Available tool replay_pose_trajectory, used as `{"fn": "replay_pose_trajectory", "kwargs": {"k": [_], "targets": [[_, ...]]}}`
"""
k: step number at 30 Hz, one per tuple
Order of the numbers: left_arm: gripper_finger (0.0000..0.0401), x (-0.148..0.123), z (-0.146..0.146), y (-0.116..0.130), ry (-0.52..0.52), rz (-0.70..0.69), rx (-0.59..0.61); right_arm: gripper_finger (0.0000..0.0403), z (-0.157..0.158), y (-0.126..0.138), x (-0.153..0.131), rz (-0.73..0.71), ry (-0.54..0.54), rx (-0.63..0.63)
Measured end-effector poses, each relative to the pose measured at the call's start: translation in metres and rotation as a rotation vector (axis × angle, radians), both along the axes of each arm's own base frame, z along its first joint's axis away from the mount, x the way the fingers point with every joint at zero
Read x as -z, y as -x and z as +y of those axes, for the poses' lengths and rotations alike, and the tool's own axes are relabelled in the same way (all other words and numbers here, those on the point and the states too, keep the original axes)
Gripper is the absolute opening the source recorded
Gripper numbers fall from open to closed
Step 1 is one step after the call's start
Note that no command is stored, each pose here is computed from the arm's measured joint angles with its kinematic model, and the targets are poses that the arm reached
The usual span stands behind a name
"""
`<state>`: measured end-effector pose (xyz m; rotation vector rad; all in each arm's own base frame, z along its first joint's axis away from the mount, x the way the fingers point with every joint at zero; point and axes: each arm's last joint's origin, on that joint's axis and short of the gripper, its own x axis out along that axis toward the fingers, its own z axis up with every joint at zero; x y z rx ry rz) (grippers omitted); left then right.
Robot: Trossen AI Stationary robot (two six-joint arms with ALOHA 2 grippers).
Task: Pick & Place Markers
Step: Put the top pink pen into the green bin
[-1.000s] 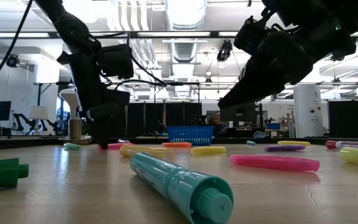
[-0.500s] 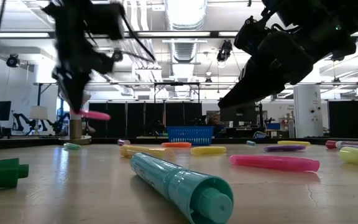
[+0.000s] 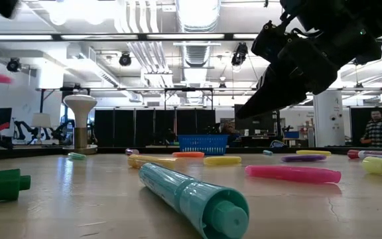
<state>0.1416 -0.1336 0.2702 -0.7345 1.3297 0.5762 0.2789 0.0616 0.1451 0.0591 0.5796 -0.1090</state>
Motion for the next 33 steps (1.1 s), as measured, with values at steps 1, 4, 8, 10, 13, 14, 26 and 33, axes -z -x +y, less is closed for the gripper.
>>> {"fn": "replay_pose_trajectory", "kwargs": {"k": [1, 4, 8, 10, 13, 14, 26, 33], "targets": [[0.0023, 0.000, -0.008, 0.006, 0.010, 0.005, -0.005, 0.0009, 0.000, 0.000, 0.000, 0.000, 0.000, 0.000], [0.0023, 0.000, -0.031, 0.024, 0.048, 0.041, -0.010, 0.0009, 0.000, 0.000, 0.000, 0.000, 0.000, 0.000], [0.0023, 0.002, -0.058, 0.045, 0.077, 0.100, -0.008, 0.0009, 0.000, 0.000, 0.000, 0.001, 0.000, 0.000], [0.0023, 0.005, -0.071, 0.052, 0.095, 0.113, -0.007, 0.0009, 0.000, 0.000, 0.000, 0.001, 0.000, 0.000], [0.0023, 0.012, -0.086, 0.058, 0.122, 0.114, -0.006, 0.0009, 0.000, 0.000, 0.000, 0.001, 0.001, 0.000], [0.0023, 0.015, -0.090, 0.058, 0.130, 0.113, -0.006, 0.0009, 0.000, 0.000, 0.000, 0.001, 0.000, 0.000], [0.0023, 0.037, -0.119, 0.049, 0.181, 0.095, -0.014, 0.0009, 0.000, 0.000, 0.000, 0.001, 0.003, -0.001], [0.0050, 0.042, -0.121, 0.045, 0.180, 0.099, -0.050, 0.0009, 0.000, 0.000, 0.000, 0.001, 0.003, -0.002]]}}
